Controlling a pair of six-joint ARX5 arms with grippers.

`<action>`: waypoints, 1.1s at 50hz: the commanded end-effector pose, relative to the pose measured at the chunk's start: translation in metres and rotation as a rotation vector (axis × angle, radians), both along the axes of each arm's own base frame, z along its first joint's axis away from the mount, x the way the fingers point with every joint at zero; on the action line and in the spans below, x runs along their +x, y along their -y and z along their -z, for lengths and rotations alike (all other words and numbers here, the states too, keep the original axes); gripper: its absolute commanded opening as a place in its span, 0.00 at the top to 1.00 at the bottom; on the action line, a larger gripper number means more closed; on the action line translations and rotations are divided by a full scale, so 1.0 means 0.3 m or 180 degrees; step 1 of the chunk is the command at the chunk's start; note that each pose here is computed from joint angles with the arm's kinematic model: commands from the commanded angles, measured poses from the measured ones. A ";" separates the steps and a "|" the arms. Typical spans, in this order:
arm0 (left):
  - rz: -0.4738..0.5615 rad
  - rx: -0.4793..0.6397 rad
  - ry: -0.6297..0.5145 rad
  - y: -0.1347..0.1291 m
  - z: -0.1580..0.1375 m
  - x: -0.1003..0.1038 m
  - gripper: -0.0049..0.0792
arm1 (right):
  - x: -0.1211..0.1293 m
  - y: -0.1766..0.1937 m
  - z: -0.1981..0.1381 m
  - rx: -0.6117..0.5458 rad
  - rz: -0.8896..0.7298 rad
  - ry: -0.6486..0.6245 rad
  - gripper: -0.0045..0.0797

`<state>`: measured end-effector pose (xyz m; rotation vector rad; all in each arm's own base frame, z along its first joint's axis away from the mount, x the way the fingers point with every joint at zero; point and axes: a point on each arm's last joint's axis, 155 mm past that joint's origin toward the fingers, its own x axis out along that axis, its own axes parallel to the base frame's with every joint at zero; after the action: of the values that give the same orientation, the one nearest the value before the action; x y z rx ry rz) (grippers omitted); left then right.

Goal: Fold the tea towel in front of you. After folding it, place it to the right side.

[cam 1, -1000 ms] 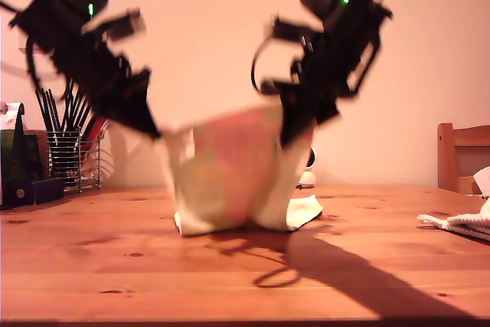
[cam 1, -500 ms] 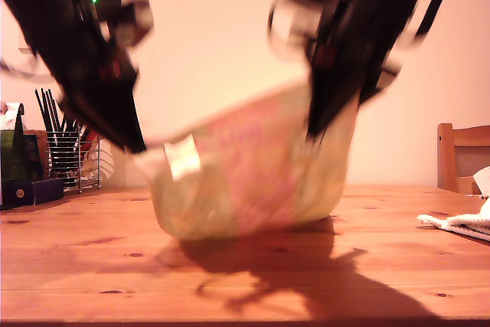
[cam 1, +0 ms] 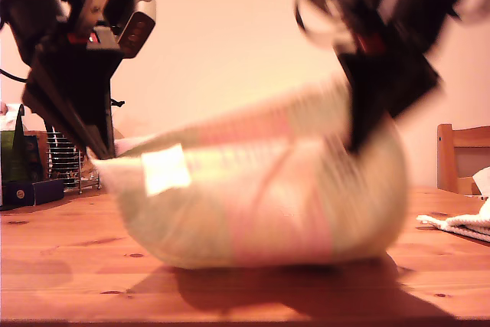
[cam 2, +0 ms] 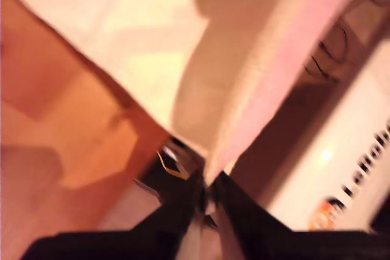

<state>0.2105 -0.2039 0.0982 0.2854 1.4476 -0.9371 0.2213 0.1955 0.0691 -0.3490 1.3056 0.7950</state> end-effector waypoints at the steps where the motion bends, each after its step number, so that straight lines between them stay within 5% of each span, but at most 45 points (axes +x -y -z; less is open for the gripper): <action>1: 0.0016 0.0125 -0.0191 -0.017 0.029 -0.056 0.97 | -0.051 0.032 0.035 -0.0082 0.0022 -0.0086 0.96; 13: 0.0238 0.0143 -0.0472 0.003 -0.020 -0.199 0.97 | -0.129 0.050 -0.007 0.0002 0.0033 -0.0109 0.96; 18: 0.0315 0.0105 -0.0370 0.015 -0.023 -0.192 0.97 | -0.122 0.050 -0.044 0.0081 0.0058 0.0021 0.96; 24: 0.0306 -0.0034 0.0011 0.048 -0.017 -0.097 0.97 | -0.059 0.037 -0.071 0.0223 0.0160 0.0233 0.96; 37: 0.0076 0.0037 0.1259 0.029 -0.028 0.245 0.97 | 0.201 0.042 -0.116 0.0420 0.0544 0.0977 0.96; 55: -0.0012 -0.0029 0.1917 0.004 0.004 0.513 0.97 | 0.463 0.062 -0.049 0.0583 0.0868 0.1370 0.96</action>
<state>0.3571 -0.2164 0.1102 0.5015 0.8742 -0.7932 0.3481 0.1841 0.0828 -0.1848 0.8746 0.5956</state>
